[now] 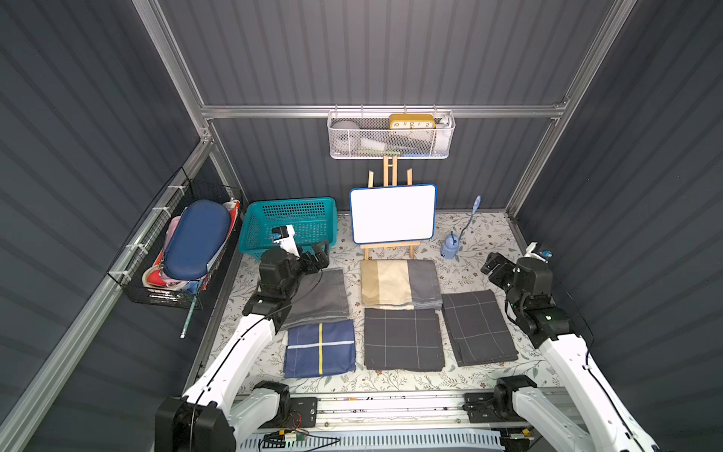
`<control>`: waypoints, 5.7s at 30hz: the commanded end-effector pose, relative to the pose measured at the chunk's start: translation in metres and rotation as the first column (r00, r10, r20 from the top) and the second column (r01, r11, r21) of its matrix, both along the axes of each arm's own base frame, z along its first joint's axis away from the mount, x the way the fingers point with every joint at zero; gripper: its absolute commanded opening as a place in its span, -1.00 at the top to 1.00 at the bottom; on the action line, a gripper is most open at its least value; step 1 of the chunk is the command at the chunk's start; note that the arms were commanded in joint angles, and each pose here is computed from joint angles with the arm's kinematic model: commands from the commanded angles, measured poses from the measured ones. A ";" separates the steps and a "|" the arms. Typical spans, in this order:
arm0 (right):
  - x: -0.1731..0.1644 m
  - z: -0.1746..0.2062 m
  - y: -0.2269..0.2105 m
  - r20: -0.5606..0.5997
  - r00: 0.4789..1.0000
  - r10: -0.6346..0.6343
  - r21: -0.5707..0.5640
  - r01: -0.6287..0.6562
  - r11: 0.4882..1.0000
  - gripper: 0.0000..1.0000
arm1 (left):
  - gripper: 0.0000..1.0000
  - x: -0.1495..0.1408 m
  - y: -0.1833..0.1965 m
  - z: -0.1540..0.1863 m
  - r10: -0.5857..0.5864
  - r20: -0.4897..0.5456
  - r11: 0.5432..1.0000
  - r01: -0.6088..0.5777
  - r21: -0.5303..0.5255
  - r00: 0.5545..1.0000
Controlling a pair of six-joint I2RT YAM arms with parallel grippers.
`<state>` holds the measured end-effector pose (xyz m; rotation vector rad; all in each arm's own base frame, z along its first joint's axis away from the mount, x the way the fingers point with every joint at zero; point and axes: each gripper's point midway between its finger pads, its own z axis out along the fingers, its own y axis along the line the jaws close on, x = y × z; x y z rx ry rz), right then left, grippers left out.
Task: Put the folded pillowcase in the basket
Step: Move the pillowcase to the center of the board, then pick up the pillowcase from the center of the board, then move the basket to the center of the board.
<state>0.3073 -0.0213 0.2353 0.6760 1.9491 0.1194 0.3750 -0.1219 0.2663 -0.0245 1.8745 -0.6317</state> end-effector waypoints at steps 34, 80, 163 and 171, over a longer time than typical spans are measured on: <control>-0.014 -0.213 0.152 -0.523 0.803 0.284 0.474 -0.003 0.880 -0.75 | -0.73 -0.100 -0.283 -0.155 -0.660 -0.454 0.689 0.723 -0.046 0.599; -0.053 -0.202 -0.003 -0.595 0.804 -0.027 0.350 0.288 0.891 -0.73 | -0.26 -0.112 -0.362 -0.246 -0.496 -0.717 0.615 0.781 0.108 0.489; 0.155 0.026 0.412 0.013 0.649 0.760 0.251 -0.738 0.626 0.72 | 1.00 0.084 -0.056 0.004 0.073 -0.278 0.970 -0.003 0.245 0.958; 0.195 0.011 0.481 0.091 0.599 0.795 0.231 -0.790 0.568 0.72 | 1.00 0.128 0.022 -0.004 0.242 -0.263 0.952 -0.176 0.250 0.934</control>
